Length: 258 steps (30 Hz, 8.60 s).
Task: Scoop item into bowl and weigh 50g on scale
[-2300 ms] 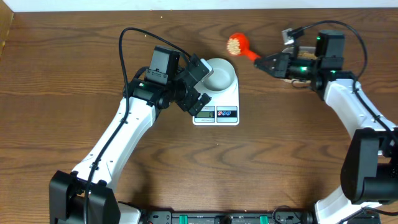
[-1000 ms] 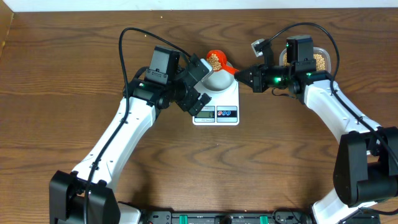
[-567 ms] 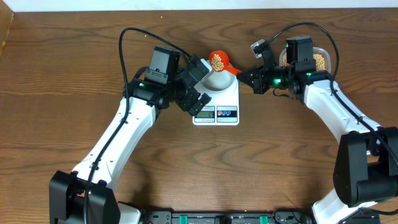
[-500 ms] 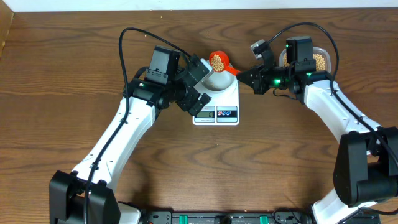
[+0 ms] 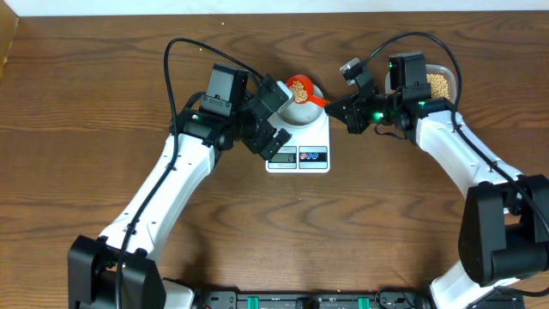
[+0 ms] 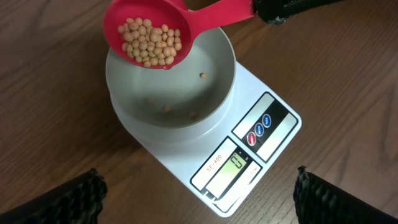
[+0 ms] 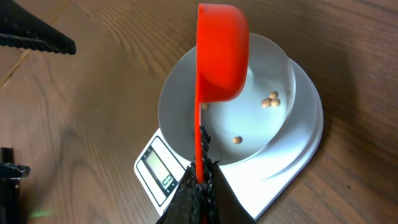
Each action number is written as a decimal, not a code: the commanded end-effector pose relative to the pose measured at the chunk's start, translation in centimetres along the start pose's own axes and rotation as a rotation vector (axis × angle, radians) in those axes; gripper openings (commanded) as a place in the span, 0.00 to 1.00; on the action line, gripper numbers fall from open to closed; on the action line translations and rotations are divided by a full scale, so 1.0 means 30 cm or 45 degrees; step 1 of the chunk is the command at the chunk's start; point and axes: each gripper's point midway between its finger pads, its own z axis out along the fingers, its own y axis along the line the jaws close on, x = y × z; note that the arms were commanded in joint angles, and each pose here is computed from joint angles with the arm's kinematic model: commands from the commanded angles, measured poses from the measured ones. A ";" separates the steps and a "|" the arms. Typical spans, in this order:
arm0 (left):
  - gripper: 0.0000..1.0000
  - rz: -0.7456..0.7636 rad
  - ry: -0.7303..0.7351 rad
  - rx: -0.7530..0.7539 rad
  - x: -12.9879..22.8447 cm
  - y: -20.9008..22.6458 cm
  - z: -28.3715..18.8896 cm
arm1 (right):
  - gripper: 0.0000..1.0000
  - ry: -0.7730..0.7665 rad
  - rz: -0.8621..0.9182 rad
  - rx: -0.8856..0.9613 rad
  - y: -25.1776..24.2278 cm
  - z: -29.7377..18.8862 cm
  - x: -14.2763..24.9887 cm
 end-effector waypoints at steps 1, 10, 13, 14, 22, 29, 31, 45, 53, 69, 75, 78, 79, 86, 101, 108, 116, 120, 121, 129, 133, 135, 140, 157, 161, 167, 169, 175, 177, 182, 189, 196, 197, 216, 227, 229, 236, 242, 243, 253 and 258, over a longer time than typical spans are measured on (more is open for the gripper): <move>0.98 0.013 -0.028 0.001 -0.013 -0.006 -0.023 | 0.01 0.003 -0.086 -0.009 0.020 0.001 0.001; 0.98 0.013 -0.028 0.001 -0.013 -0.006 -0.023 | 0.01 0.006 -0.163 0.006 0.013 0.001 0.001; 0.98 0.013 -0.028 0.001 -0.013 -0.006 -0.023 | 0.01 0.008 -0.194 0.016 0.008 0.001 0.002; 0.98 0.013 -0.028 0.002 -0.013 -0.006 -0.023 | 0.01 0.009 -0.198 0.020 0.007 0.001 0.002; 0.98 0.013 -0.028 0.001 -0.013 -0.006 -0.023 | 0.01 0.016 -0.255 0.049 -0.007 0.000 0.004; 0.98 0.013 -0.028 0.001 -0.013 -0.006 -0.023 | 0.01 0.009 -0.309 0.058 -0.011 0.000 -0.003; 0.98 0.013 -0.028 0.001 -0.013 -0.006 -0.023 | 0.01 0.009 -0.318 0.057 -0.011 0.000 -0.003; 0.98 0.013 -0.028 0.001 -0.013 -0.006 -0.023 | 0.01 0.009 -0.410 0.056 -0.007 0.003 -0.005; 0.98 0.013 -0.028 0.001 -0.013 -0.006 -0.023 | 0.01 0.014 -0.469 0.059 -0.006 0.006 -0.004; 0.98 0.013 -0.028 0.001 -0.013 -0.006 -0.023 | 0.01 0.025 -0.564 0.077 -0.014 0.006 -0.002; 0.98 0.013 -0.028 0.002 -0.013 -0.006 -0.023 | 0.01 0.031 -0.649 0.065 0.001 0.017 -0.001; 0.98 0.013 -0.028 0.001 -0.013 -0.006 -0.023 | 0.01 0.031 -0.671 0.064 0.001 0.017 -0.001; 0.98 0.013 -0.028 0.001 -0.013 -0.006 -0.023 | 0.01 0.031 -0.678 0.065 0.000 0.016 -0.001; 0.98 0.013 -0.028 0.001 -0.013 -0.006 -0.023 | 0.01 0.032 -0.702 0.063 0.002 0.017 -0.001; 0.98 0.013 -0.028 0.001 -0.013 -0.006 -0.023 | 0.01 0.050 -0.764 0.084 -0.009 0.016 0.005; 0.98 0.013 -0.028 0.001 -0.013 -0.006 -0.023 | 0.01 0.026 -0.731 0.097 -0.012 0.016 -0.013; 0.98 0.013 -0.028 0.001 -0.013 -0.006 -0.023 | 0.01 -0.096 -0.622 0.137 -0.006 -0.005 -0.104; 0.98 0.013 -0.028 0.001 -0.013 -0.006 -0.023 | 0.01 -0.141 -0.602 0.147 0.013 -0.030 -0.141; 0.98 0.013 -0.028 0.001 -0.013 -0.006 -0.023 | 0.01 -0.157 -0.604 0.151 0.021 -0.039 -0.155; 0.98 0.013 -0.028 0.001 -0.013 -0.006 -0.023 | 0.01 -0.249 -0.582 0.335 0.023 -0.159 -0.255; 0.98 0.013 -0.028 0.001 -0.013 -0.006 -0.023 | 0.01 -0.278 -0.534 0.507 -0.012 -0.224 -0.293; 0.98 0.013 -0.028 0.001 -0.013 -0.006 -0.023 | 0.01 -0.287 -0.485 0.582 -0.034 -0.249 -0.301; 0.98 0.013 -0.028 0.001 -0.013 -0.006 -0.023 | 0.01 -0.281 -0.373 0.632 -0.066 -0.271 -0.285; 0.98 0.013 -0.028 0.001 -0.013 -0.006 -0.023 | 0.01 -0.253 -0.092 0.715 -0.021 -0.431 -0.215; 0.98 0.013 -0.028 0.001 -0.013 -0.006 -0.023 | 0.01 -0.225 -0.067 0.807 -0.007 -0.497 -0.185; 0.98 0.013 -0.028 0.001 -0.013 -0.006 -0.023 | 0.01 -0.119 0.055 0.906 -0.022 -0.537 -0.091; 0.98 0.013 -0.028 0.001 -0.013 -0.006 -0.023 | 0.01 -0.077 0.106 0.929 -0.029 -0.541 -0.055; 0.98 0.013 -0.028 0.001 -0.013 -0.006 -0.023 | 0.01 -0.005 0.162 1.003 -0.050 -0.562 0.000; 0.98 0.013 -0.028 0.001 -0.013 -0.006 -0.023 | 0.01 0.014 0.169 1.030 -0.057 -0.570 0.013; 0.98 0.013 -0.028 0.002 -0.013 -0.006 -0.023 | 0.01 0.086 0.196 1.137 -0.085 -0.608 0.062; 0.98 0.013 -0.028 0.001 -0.013 -0.006 -0.023 | 0.01 0.119 0.209 1.134 -0.081 -0.608 0.084; 0.98 0.013 -0.028 0.001 -0.013 -0.006 -0.023 | 0.01 0.112 0.227 1.136 -0.081 -0.608 0.084; 0.98 0.013 -0.028 0.001 -0.013 -0.006 -0.023 | 0.01 0.112 0.227 1.136 -0.081 -0.608 0.084; 0.98 -0.004 0.001 0.016 0.006 -0.015 -0.023 | 0.01 0.118 0.247 1.135 -0.079 -0.608 0.093; 0.98 -0.032 -0.027 0.004 -0.007 -0.043 -0.108 | 0.01 0.105 0.274 1.134 -0.077 -0.606 0.093; 0.98 -0.024 -0.063 -0.012 -0.026 -0.050 -0.146 | 0.01 0.106 0.276 1.135 -0.078 -0.606 0.094; 0.98 0.005 -0.168 -0.060 -0.072 -0.077 -0.271 | 0.01 0.099 0.301 1.136 -0.078 -0.605 0.096; 0.98 -0.035 -0.129 -0.066 -0.034 -0.063 -0.287 | 0.01 0.091 0.328 1.139 -0.081 -0.603 0.098; 0.98 -0.052 -0.116 -0.069 -0.022 -0.055 -0.289 | 0.01 0.091 0.333 1.140 -0.082 -0.603 0.099; 0.98 -0.047 -0.131 -0.014 -0.010 -0.055 -0.301 | 0.01 0.111 0.361 1.139 -0.097 -0.586 0.113; 0.98 -0.040 -0.123 -0.009 -0.007 -0.055 -0.293 | 0.01 0.076 0.370 1.143 -0.103 -0.588 0.096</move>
